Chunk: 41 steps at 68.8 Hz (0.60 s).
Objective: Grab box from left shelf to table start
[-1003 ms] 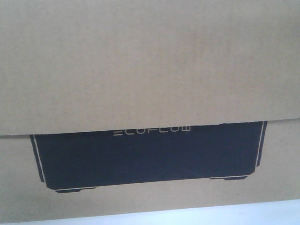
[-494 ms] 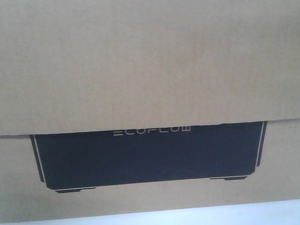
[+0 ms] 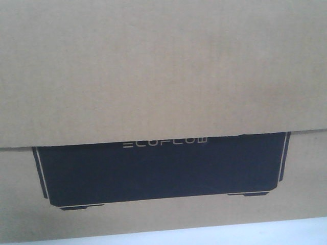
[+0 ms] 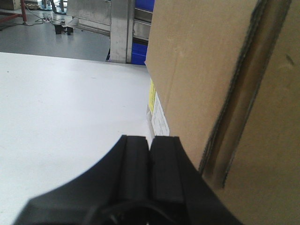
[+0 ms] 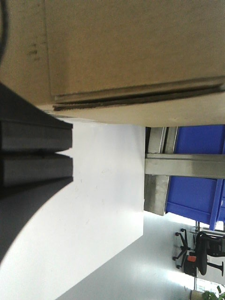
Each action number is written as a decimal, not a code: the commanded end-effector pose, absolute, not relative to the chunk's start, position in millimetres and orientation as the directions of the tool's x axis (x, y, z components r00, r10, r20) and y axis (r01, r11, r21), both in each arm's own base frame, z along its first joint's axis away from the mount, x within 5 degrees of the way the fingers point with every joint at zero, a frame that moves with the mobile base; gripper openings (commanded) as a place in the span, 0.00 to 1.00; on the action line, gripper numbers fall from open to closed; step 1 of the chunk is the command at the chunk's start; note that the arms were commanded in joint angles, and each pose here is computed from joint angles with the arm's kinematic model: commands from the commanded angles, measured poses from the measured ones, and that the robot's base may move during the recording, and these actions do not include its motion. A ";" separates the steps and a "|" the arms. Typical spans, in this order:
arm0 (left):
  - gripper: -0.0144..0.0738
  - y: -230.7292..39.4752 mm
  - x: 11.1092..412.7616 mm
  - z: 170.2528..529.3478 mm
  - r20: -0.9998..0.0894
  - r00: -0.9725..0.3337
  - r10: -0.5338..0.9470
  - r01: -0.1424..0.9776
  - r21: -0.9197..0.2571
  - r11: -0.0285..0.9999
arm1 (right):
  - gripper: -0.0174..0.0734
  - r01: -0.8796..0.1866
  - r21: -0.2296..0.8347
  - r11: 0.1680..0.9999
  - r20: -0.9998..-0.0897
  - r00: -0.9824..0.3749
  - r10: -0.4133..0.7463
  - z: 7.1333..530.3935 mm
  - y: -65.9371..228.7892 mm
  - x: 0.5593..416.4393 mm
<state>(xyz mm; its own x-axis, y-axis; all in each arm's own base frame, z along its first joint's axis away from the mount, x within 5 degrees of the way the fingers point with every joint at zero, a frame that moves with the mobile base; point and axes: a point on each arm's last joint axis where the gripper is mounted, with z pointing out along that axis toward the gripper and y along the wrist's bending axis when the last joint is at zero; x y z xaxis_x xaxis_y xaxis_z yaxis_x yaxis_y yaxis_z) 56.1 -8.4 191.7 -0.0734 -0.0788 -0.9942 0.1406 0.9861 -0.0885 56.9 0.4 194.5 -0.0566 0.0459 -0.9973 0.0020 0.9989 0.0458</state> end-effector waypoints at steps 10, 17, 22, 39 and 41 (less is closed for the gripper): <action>0.05 -8.3 54.7 202.7 -0.994 0.039 -0.101 0.155 -0.093 0.984 | 0.25 0.013 0.041 0.999 -0.997 0.063 0.040 201.9 -0.8 56.2; 0.05 -8.4 54.8 202.6 -0.994 0.037 -0.100 0.154 -0.093 0.984 | 0.25 0.013 0.041 0.999 -0.997 0.063 0.040 201.9 -0.8 56.2; 0.05 -8.4 54.8 202.6 -0.994 0.037 -0.100 0.154 -0.093 0.984 | 0.25 0.013 0.041 0.999 -0.997 0.063 0.040 201.9 -0.8 56.2; 0.05 -8.4 54.8 202.6 -0.994 0.037 -0.100 0.154 -0.093 0.984 | 0.25 0.013 0.041 0.999 -0.997 0.063 0.040 201.9 -0.8 56.2; 0.05 -8.4 54.8 202.6 -0.994 0.037 -0.100 0.154 -0.093 0.984 | 0.25 0.013 0.041 0.999 -0.997 0.063 0.040 201.9 -0.8 56.2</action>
<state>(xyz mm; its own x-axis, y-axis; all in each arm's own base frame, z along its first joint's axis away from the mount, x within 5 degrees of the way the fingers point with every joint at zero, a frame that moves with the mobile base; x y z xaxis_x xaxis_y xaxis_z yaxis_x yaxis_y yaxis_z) 56.1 -8.4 192.0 -0.0709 -0.0792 -0.9943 0.1408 0.9861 -0.0885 56.8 0.2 193.9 -0.0389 0.0506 -0.9980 0.0052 0.9987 0.0504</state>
